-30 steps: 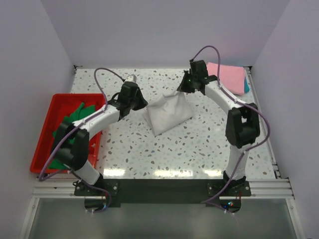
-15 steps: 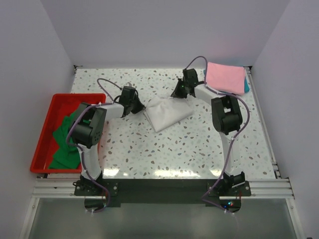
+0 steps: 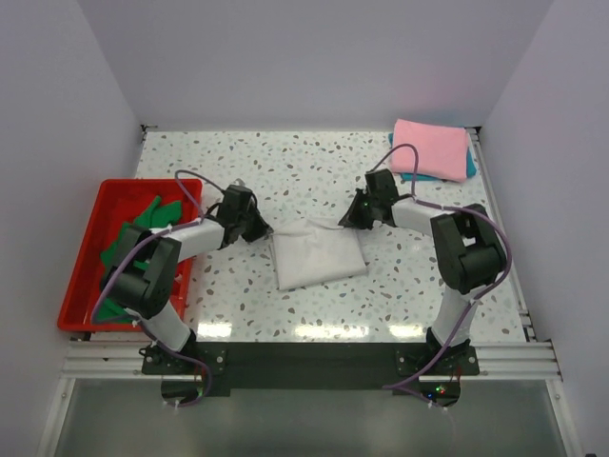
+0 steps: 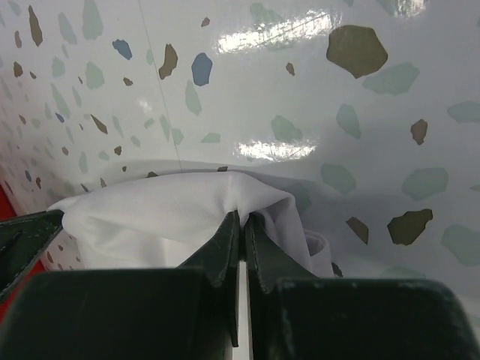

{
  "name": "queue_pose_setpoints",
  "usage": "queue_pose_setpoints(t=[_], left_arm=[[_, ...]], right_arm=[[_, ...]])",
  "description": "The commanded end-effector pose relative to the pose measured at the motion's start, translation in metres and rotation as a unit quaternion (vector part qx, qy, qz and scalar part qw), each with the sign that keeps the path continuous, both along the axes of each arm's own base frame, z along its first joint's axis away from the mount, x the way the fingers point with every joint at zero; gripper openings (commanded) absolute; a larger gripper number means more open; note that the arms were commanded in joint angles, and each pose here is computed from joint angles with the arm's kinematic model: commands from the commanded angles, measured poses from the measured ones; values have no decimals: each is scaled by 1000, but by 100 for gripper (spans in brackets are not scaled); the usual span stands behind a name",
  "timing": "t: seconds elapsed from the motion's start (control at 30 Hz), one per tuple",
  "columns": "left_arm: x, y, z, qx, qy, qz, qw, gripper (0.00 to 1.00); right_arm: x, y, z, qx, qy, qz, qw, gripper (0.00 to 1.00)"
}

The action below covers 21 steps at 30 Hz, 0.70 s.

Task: Fold and stack the t-shirts
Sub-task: Fold the tshirt

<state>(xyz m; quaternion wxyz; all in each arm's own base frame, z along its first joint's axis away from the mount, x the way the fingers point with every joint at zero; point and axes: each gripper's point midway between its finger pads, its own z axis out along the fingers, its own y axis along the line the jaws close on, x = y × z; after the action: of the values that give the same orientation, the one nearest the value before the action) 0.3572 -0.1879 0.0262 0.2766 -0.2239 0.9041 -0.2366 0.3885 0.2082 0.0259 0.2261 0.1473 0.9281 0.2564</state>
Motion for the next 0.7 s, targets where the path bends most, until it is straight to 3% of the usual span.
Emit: queue_pose_setpoints(t=[0.0, 0.17, 0.67], left_arm=[[11, 9, 32, 18, -22, 10, 1000, 0], [14, 12, 53, 23, -37, 11, 999, 0], [26, 31, 51, 43, -26, 20, 999, 0]], right_arm=[[5, -1, 25, 4, -18, -5, 1000, 0], [18, -3, 45, 10, -40, -7, 999, 0], [53, 1, 73, 52, -74, 2, 996, 0]])
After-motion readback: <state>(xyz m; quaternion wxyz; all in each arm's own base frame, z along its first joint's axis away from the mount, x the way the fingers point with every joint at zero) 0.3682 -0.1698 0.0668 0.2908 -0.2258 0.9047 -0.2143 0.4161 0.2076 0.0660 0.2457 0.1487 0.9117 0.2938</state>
